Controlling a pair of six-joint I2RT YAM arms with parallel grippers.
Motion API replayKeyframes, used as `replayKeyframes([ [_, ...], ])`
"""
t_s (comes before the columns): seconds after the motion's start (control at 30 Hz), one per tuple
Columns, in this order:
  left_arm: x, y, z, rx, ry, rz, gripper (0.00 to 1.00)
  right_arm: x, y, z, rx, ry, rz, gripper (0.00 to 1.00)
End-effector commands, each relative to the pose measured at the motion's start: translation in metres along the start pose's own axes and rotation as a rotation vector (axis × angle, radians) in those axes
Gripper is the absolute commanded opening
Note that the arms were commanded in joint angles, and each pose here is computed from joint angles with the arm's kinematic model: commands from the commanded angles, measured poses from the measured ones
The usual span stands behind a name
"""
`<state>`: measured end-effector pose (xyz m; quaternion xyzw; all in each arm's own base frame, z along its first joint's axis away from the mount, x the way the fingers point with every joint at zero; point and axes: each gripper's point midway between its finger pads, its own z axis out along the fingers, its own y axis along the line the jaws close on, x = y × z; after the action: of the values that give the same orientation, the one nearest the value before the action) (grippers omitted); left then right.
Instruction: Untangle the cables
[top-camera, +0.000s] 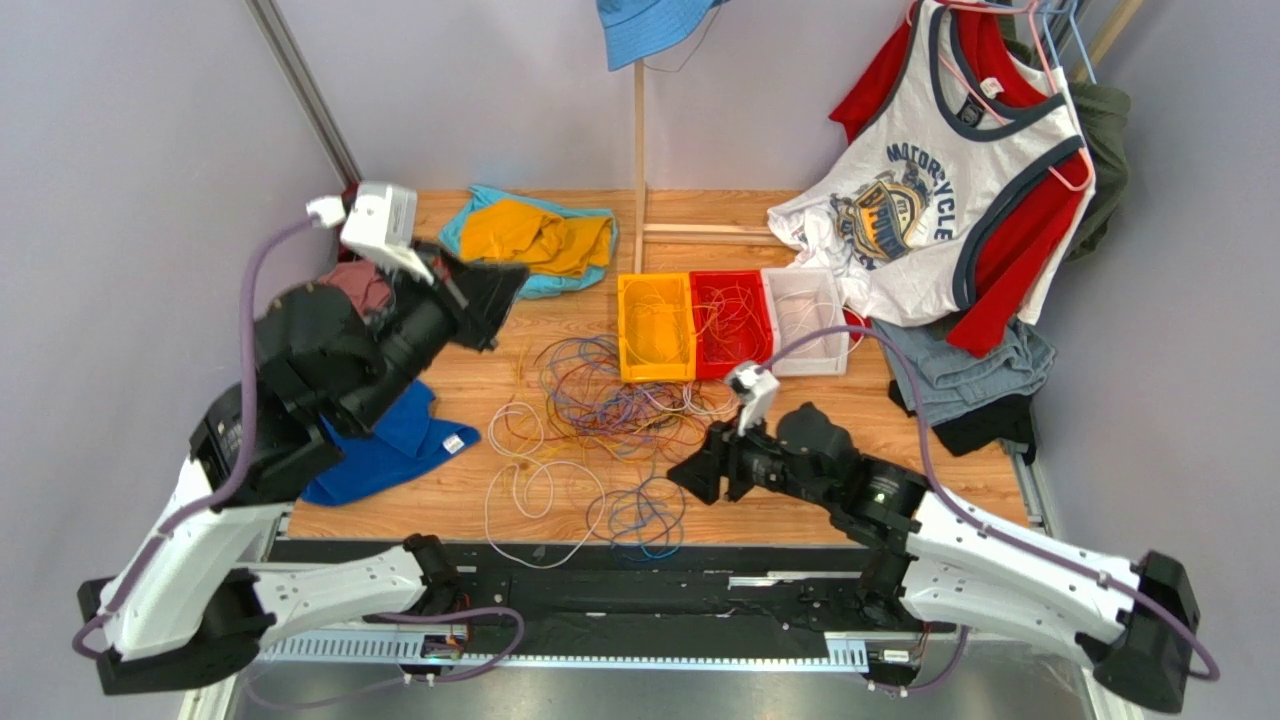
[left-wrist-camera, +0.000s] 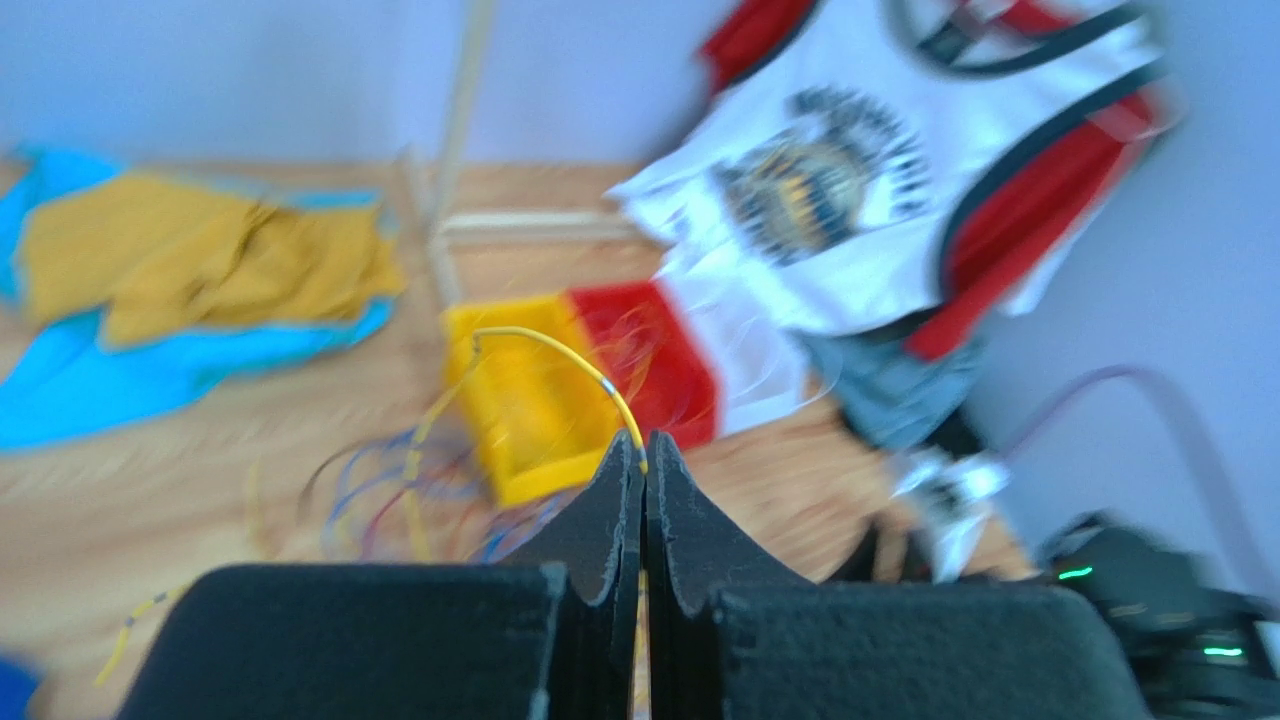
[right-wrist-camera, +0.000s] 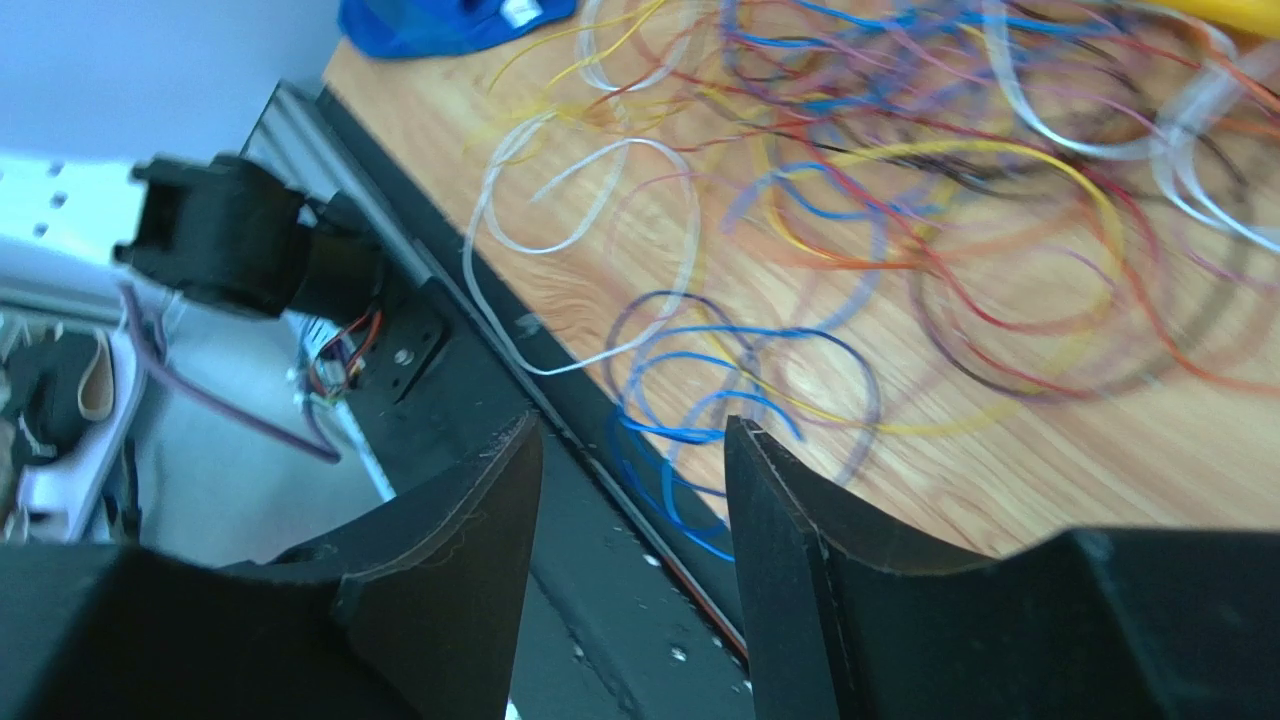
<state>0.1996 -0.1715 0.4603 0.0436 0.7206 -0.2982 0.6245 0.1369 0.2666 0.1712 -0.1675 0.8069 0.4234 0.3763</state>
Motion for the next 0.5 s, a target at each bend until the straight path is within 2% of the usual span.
replayKeyframes([
  [0.0, -0.044, -0.065, 0.011, 0.243, -0.008, 0.08, 0.0, -0.055, 0.073, 0.012, -0.156, -0.14, -0.22, 0.53],
  [0.13, -0.042, -0.102, 0.029, 0.369, 0.056, 0.087, 0.0, -0.09, 0.079, 0.029, -0.093, -0.302, -0.273, 0.57],
  [0.23, -0.043, -0.113, 0.028, 0.414, 0.073, 0.087, 0.0, -0.108, 0.076, 0.035, -0.058, -0.406, -0.303, 0.61],
  [0.4, -0.034, -0.113, 0.026, 0.426, 0.108, 0.094, 0.0, -0.118, 0.064, 0.045, 0.029, -0.442, -0.307, 0.68],
  [0.47, -0.027, -0.111, 0.025, 0.43, 0.125, 0.095, 0.0, -0.114, 0.057, 0.049, 0.091, -0.379, -0.299, 0.66],
])
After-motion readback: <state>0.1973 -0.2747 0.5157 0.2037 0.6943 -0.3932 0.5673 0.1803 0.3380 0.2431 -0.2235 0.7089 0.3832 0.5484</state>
